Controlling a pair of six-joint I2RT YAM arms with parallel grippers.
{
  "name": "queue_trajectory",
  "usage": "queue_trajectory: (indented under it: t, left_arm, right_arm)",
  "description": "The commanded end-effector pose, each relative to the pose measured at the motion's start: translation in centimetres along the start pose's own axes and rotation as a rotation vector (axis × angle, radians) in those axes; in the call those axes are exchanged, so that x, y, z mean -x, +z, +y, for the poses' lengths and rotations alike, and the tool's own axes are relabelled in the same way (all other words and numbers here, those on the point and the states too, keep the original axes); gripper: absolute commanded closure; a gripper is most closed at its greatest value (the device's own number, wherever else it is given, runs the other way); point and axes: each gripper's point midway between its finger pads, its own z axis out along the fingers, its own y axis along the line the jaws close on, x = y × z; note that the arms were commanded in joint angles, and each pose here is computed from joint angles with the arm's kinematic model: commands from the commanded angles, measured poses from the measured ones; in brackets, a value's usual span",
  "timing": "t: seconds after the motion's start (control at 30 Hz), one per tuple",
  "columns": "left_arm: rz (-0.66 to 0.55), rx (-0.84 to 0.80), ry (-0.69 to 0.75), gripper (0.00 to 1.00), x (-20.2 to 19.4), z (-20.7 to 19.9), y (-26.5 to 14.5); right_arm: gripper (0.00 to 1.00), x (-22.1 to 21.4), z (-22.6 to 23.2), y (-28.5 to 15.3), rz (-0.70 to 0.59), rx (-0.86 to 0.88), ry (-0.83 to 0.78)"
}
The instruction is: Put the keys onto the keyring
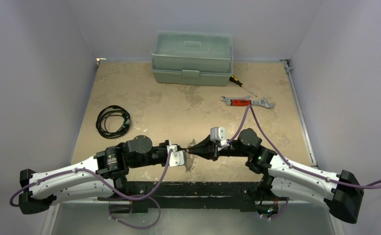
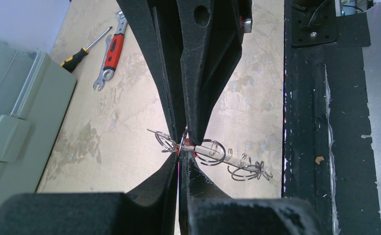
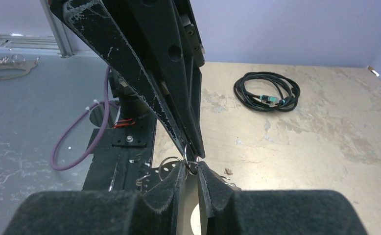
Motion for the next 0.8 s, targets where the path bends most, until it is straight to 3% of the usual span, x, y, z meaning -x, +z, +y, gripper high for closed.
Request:
queue_trajectory:
  t: [0.0, 0.47, 0.77]
  left_arm:
    - [-0.074, 0.032, -0.021, 1.0, 2.16, 0.88, -0.47]
    - [-0.075, 0.031, -0.023, 1.0, 2.07, 0.8, -0.64]
    - [-0.061, 0.033, -0.024, 1.0, 1.74, 0.8, -0.47]
  right_arm:
    - [0.82, 1.87, -0.33, 0.54, -0.035, -0.005, -0.04]
    - [0.84, 1.63, -0.57, 0.73, -0.027, -0.02, -0.04]
    - [0.76, 2.27, -0.15, 0.39, -0.053, -0.011, -0.053]
